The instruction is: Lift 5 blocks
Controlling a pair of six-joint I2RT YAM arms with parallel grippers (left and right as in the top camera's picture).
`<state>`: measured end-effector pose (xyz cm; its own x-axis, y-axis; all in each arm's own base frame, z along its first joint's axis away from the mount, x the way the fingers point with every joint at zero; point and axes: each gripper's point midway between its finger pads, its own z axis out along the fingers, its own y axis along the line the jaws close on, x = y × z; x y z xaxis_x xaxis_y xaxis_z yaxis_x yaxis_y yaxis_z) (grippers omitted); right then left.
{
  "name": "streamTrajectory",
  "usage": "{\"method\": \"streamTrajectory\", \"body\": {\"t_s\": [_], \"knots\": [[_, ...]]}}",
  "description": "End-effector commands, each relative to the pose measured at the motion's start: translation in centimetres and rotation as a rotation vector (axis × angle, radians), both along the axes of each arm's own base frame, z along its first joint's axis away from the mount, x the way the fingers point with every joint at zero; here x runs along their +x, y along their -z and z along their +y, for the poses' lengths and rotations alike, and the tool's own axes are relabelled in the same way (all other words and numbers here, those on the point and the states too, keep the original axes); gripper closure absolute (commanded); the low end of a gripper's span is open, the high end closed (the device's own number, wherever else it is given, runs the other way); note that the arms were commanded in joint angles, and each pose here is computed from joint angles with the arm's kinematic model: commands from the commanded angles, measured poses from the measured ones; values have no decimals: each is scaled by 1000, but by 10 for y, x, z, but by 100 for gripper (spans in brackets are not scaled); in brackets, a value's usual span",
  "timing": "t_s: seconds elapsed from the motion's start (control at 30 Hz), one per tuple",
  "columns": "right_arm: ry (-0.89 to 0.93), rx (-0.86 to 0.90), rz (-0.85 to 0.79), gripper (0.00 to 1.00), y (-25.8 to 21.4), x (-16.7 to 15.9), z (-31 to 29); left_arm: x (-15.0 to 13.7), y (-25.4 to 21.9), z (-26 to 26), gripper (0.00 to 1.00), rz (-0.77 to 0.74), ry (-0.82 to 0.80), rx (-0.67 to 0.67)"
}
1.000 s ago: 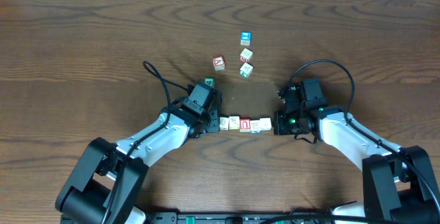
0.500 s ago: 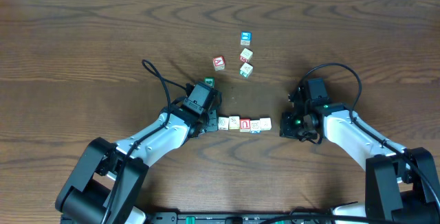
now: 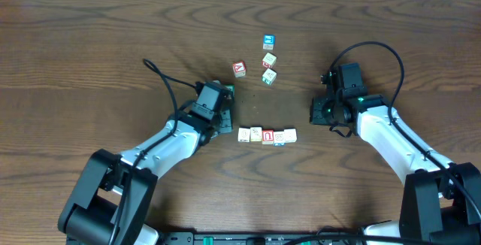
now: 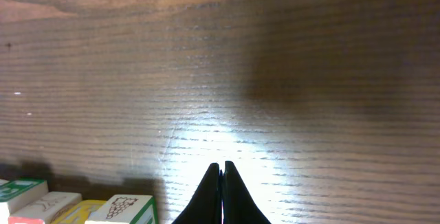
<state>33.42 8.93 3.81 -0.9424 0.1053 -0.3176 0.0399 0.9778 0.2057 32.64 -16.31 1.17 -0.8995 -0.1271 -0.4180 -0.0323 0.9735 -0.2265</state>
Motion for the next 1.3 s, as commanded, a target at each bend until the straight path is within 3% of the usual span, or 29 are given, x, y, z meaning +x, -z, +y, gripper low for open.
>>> {"method": "streamTrajectory", "body": {"t_s": [0.0,0.3,0.63,0.9,1.27], "knots": [[-38,-55,-19,99,-2,4,-10,17,-13,-1,93,-48,68,9],[-52,-86,-38,99,-2,8,-14,34,-42,-30,93,-109,162,-89],[-48,-89,-56,99,-4,12,-15,28,-58,-64,93,-119,297,-256],[-47,-88,-63,99,-5,13,-14,29,-34,-66,93,-54,245,-270],[-47,-86,-73,99,-6,16,-14,16,-18,-92,93,-7,308,-260]]}}
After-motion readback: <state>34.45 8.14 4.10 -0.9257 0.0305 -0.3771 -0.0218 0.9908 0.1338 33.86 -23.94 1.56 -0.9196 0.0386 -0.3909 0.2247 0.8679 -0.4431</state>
